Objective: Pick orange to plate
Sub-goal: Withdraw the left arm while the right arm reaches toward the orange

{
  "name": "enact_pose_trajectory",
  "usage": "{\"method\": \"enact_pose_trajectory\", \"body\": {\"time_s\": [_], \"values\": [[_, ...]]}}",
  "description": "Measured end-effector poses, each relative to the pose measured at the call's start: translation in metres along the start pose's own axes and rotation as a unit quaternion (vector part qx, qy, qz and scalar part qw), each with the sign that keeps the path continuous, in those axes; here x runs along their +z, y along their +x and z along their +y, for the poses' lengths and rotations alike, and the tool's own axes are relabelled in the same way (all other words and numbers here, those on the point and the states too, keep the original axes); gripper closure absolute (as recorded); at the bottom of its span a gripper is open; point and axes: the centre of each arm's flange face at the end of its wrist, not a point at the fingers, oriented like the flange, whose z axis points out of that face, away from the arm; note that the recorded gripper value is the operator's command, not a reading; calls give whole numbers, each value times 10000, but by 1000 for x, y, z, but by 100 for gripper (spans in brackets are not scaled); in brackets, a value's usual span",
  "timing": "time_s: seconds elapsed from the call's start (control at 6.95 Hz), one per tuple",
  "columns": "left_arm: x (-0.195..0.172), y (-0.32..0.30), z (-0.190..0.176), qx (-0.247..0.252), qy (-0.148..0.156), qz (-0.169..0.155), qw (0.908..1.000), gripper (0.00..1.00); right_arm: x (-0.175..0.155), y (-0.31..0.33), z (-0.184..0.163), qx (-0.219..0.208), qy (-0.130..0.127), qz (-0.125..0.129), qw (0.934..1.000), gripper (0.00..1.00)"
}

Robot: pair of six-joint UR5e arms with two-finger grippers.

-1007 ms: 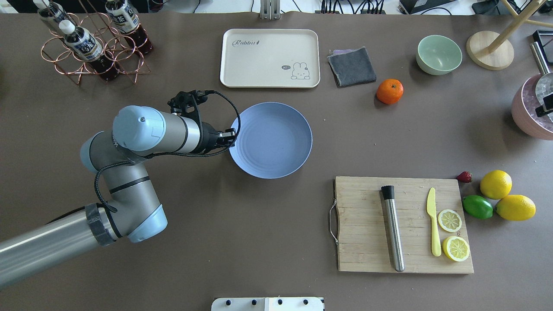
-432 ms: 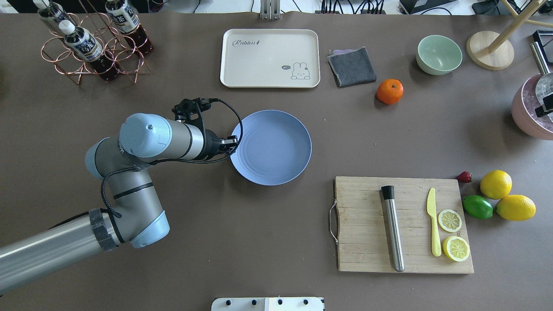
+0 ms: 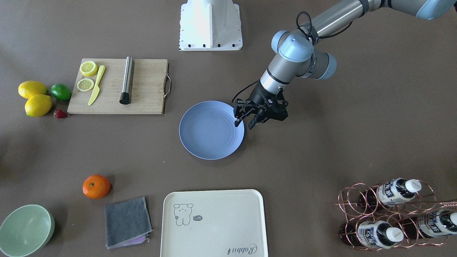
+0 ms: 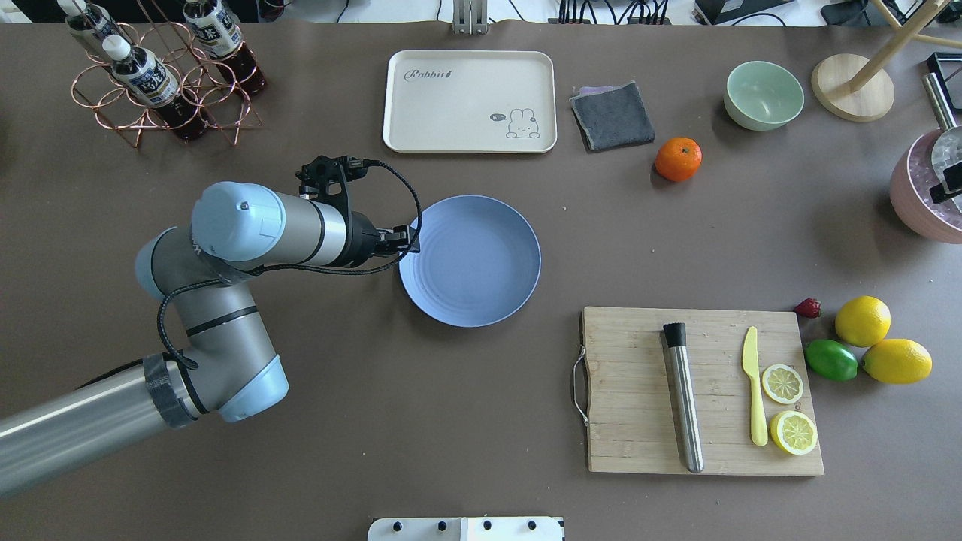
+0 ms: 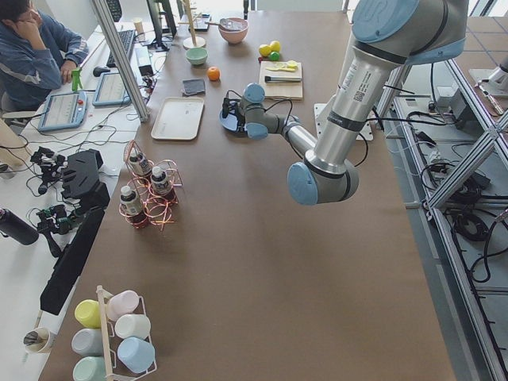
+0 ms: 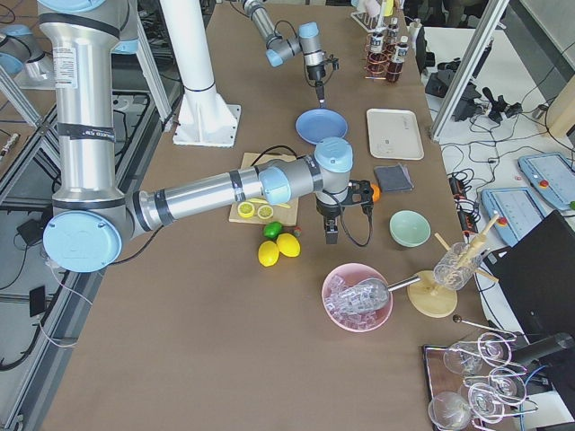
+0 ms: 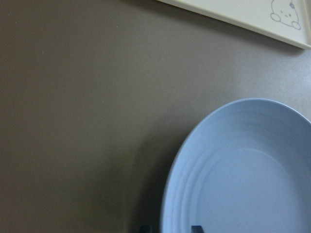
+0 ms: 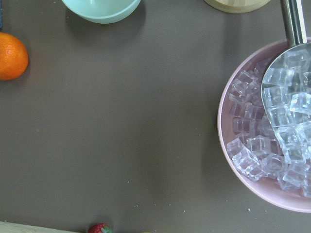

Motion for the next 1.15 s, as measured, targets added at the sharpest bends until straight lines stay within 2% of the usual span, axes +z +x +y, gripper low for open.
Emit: {"method": "enact_pose_trajectory", "body": {"time_s": [0.14,0.29,0.58,0.86,1.15], "values": [[-41,-31,-34,10,-138,34,9999,2,-1,-13,-8,2,30,-23,10000,0],[-96,-89,-68,223,-239,-18,9995,1,4,-41,-21,63,55,-15,10000,0],[-215,-236,-113,839,-321,-279,9956,1,33,-124,-48,250,85,123,9996,0],[-319,-352,-133,1395,-341,-680,9873,1,65,-184,-86,293,29,194,9994,0],[-404,-433,-147,1775,-588,-1198,9750,1,88,-228,-123,193,-46,226,9995,0]]}}
